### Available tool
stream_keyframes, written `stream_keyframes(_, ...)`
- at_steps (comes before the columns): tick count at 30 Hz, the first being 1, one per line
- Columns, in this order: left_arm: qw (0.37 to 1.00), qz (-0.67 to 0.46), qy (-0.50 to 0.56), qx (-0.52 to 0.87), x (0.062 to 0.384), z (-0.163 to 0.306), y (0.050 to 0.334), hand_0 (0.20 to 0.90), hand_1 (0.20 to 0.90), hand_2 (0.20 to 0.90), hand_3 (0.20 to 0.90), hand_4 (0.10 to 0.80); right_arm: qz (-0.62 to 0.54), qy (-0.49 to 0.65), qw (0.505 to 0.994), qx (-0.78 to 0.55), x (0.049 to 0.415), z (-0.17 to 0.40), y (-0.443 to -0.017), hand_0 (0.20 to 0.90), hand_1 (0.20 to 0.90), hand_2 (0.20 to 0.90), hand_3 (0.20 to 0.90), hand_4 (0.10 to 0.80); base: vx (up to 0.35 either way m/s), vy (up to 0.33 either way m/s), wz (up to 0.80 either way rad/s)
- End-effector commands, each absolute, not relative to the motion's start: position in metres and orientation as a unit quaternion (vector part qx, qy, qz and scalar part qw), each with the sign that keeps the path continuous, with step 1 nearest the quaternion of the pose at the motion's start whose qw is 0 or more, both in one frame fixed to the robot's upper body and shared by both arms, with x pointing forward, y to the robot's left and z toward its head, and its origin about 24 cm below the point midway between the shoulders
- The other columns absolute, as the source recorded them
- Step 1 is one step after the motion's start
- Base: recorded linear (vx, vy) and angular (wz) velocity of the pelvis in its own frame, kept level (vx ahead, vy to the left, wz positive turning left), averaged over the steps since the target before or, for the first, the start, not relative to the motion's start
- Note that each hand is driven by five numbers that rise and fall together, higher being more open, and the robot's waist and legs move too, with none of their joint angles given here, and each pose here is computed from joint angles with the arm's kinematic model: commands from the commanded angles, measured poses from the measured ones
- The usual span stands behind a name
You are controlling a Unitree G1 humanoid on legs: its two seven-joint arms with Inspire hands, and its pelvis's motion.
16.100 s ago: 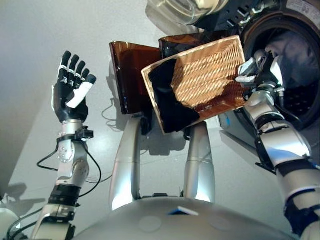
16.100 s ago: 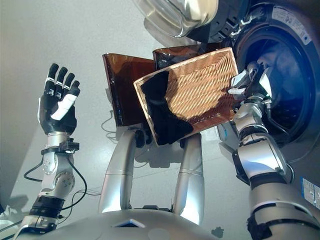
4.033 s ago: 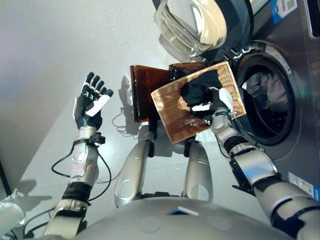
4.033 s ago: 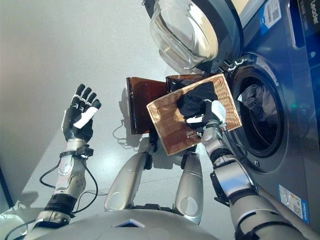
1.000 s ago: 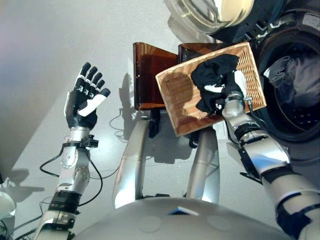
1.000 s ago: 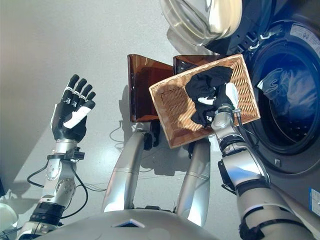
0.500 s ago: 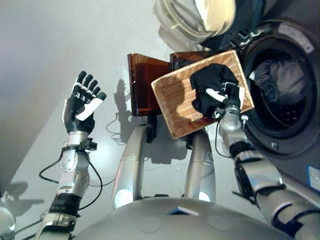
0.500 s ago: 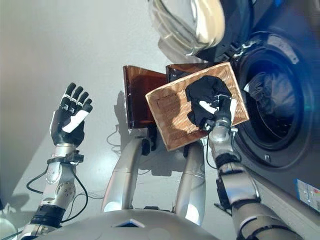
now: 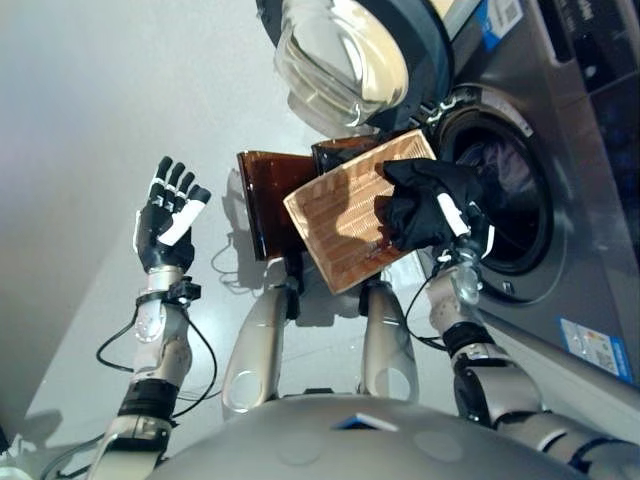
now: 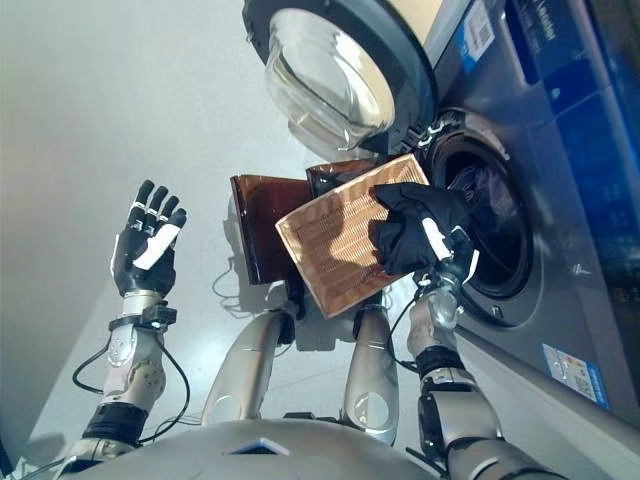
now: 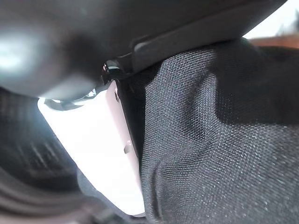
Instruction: Pick up the clothes and place them into the washing machine
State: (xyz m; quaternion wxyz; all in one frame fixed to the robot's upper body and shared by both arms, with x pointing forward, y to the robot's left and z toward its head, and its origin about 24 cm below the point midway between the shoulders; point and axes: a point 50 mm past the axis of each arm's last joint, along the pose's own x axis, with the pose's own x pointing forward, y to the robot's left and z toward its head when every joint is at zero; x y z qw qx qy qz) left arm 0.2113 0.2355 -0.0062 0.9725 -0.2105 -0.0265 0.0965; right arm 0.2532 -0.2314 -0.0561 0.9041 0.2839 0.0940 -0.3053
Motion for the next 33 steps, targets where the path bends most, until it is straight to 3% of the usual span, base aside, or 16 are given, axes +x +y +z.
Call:
stream_keyframes(1,0.966,0.1,-0.124,-0.202,0.218,0.024,0.247,0.9,0.9,0.9,0.9,0.8,-0.315,-0.04,0.874,0.368,0.257,-0.03,-0.252,0.2,0.2,0.2,0.2,0.3,-0.033,-0.024,0.07)
stream_keyframes(3,0.965,0.099,-0.12,-0.212,0.219,0.022,0.243,0.9,0.9,0.9,0.9,0.8,-0.314,-0.038,0.853,0.416,0.25,-0.04,-0.247,0.2,0.2,0.2,0.2,0.3,-0.02,-0.007,-0.01)
stream_keyframes(5,0.963,0.099,-0.114,-0.225,0.219,0.018,0.24,0.9,0.9,0.9,0.9,0.8,-0.316,-0.051,0.812,0.488,0.244,-0.051,-0.24,0.2,0.2,0.2,0.2,0.3,0.054,-0.012,0.03)
stream_keyframes(6,0.959,0.101,-0.112,-0.24,0.22,0.016,0.237,0.9,0.9,0.9,0.9,0.8,-0.333,-0.07,0.769,0.541,0.238,-0.058,-0.235,0.2,0.2,0.2,0.2,0.3,0.042,-0.006,0.06)
stream_keyframes(8,0.957,0.101,-0.112,-0.249,0.219,0.015,0.235,0.9,0.9,0.9,0.9,0.8,-0.354,-0.083,0.744,0.561,0.232,-0.063,-0.235,0.2,0.2,0.2,0.2,0.3,0.015,0.002,0.02)
stream_keyframes(15,0.955,0.109,-0.118,-0.251,0.219,0.017,0.233,0.9,0.9,0.9,0.9,0.8,-0.409,-0.103,0.72,0.552,0.23,-0.059,-0.244,0.2,0.2,0.2,0.2,0.3,-0.01,0.001,-0.05)
stream_keyframes(21,0.954,0.108,-0.128,-0.25,0.219,0.021,0.232,0.9,0.9,0.9,0.9,0.8,-0.442,-0.114,0.716,0.529,0.245,-0.044,-0.257,0.2,0.2,0.2,0.2,0.3,-0.016,0.002,0.0)
stream_keyframes(33,0.962,0.033,-0.158,-0.221,0.218,0.042,0.223,0.9,0.9,0.9,0.9,0.8,-0.422,-0.151,0.791,0.417,0.318,0.051,-0.3,0.2,0.2,0.2,0.2,0.3,0.001,0.002,0.01)
